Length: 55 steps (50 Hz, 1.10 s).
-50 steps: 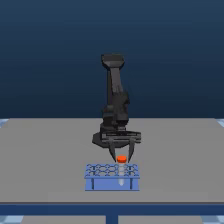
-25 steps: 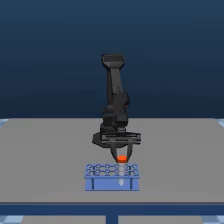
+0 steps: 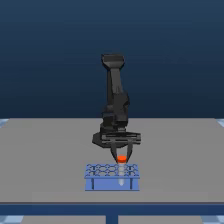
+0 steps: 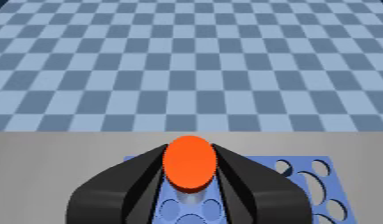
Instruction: Pick up the centrifuge tube on the rack
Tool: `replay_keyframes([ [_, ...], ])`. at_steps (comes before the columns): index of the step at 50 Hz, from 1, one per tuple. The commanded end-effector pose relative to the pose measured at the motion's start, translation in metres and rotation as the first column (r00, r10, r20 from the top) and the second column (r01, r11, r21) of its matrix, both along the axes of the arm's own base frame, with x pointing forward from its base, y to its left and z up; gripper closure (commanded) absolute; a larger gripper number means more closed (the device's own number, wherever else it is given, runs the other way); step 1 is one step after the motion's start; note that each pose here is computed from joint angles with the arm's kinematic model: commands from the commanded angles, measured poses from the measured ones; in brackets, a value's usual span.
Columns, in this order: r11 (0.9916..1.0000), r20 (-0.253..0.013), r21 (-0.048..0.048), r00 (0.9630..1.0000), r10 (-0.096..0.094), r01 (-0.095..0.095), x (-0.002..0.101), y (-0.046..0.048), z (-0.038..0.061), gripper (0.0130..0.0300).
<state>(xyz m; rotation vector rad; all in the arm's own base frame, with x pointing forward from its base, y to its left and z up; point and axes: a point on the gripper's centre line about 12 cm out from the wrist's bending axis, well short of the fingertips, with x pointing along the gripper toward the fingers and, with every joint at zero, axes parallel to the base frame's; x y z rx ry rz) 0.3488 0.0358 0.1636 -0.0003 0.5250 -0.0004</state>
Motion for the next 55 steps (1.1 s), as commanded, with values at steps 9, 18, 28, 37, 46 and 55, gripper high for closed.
replay_keyframes([
  [9, 1.00000, 0.001, 0.0002, 1.0000, 0.000, 0.000, 0.000, 0.0001, 0.0041, 0.0300],
  [18, 1.00000, 0.001, 0.0002, 1.0000, 0.000, 0.000, 0.000, 0.0001, 0.0108, 0.0300],
  [28, 1.00000, 0.001, 0.0002, 1.0000, 0.000, 0.000, 0.000, 0.0001, 0.0189, 0.0300],
  [37, 1.00000, 0.001, 0.0002, 1.0000, 0.000, 0.000, 0.000, 0.0001, 0.0252, 0.0300],
  [46, 1.00000, 0.001, 0.0002, 1.0000, 0.000, 0.000, 0.000, 0.0001, 0.0336, 0.0300],
  [55, 1.00000, 0.001, 0.0002, 1.0000, 0.000, 0.000, 0.000, 0.0001, 0.0408, 0.0300],
])
